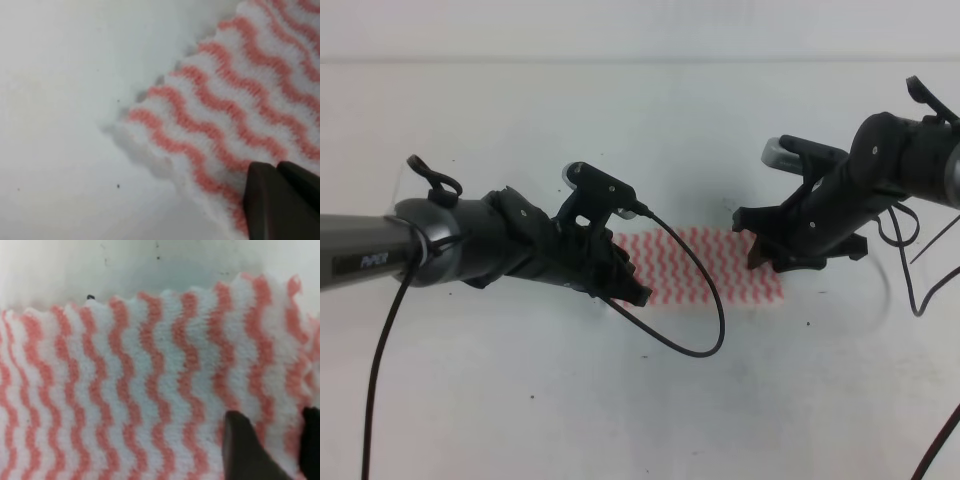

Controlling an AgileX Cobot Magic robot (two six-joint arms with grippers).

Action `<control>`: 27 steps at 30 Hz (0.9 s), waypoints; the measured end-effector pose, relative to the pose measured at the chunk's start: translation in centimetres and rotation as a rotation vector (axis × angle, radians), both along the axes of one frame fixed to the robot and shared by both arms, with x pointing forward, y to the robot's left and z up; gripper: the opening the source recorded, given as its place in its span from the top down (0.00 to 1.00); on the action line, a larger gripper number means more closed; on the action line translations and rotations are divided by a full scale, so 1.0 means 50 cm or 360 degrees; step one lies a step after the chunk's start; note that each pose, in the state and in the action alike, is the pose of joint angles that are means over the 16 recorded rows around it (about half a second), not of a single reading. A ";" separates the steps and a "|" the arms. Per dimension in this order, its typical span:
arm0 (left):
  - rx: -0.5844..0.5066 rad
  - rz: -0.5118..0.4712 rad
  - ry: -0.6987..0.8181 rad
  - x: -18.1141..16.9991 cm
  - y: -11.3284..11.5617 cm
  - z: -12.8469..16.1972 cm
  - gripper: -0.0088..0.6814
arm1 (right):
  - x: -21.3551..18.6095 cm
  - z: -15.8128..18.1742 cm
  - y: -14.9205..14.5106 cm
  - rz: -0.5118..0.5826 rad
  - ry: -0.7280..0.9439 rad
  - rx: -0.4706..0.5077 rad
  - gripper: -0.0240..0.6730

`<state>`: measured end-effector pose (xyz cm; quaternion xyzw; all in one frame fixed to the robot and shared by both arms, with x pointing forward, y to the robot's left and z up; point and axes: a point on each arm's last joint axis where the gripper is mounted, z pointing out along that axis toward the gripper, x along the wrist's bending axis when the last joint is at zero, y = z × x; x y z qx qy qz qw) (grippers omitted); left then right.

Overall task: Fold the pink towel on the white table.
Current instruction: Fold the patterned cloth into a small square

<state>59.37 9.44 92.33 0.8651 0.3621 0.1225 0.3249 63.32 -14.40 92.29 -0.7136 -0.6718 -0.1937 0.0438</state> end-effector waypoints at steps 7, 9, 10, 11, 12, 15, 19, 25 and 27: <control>0.0000 0.0000 0.0000 0.000 0.000 0.000 0.99 | 0.000 -0.011 -0.001 0.0010 0.0022 -0.0016 0.70; 0.0000 0.0000 0.0000 0.000 0.000 0.000 0.99 | -0.001 -0.015 -0.001 0.0016 0.0033 -0.0024 0.72; 0.0000 0.0000 0.0000 0.000 0.000 0.000 0.99 | 0.000 -0.016 -0.001 0.0017 0.0034 -0.0025 0.73; 0.0000 0.0000 0.0000 0.000 0.000 0.000 0.99 | -0.001 -0.017 -0.001 0.0020 0.0041 -0.0028 0.75; 0.0000 0.0000 0.0000 0.000 0.000 0.000 0.99 | -0.001 -0.018 -0.002 0.0023 0.0043 -0.0032 0.77; 0.0000 0.0000 0.0000 0.000 0.000 0.000 0.99 | 0.000 -0.019 -0.002 0.0028 0.0045 -0.0037 0.82; 0.0000 0.0000 0.0001 0.000 0.000 0.000 0.99 | 0.001 -0.017 -0.002 0.0030 0.0034 -0.0041 0.89; 0.0000 0.0000 0.0002 0.000 0.000 -0.001 0.99 | 0.003 -0.008 -0.001 0.0029 0.0019 -0.0031 0.97; 0.0000 0.0000 0.0002 0.000 0.000 -0.001 0.99 | 0.003 -0.001 0.000 0.0027 0.0004 -0.0024 0.98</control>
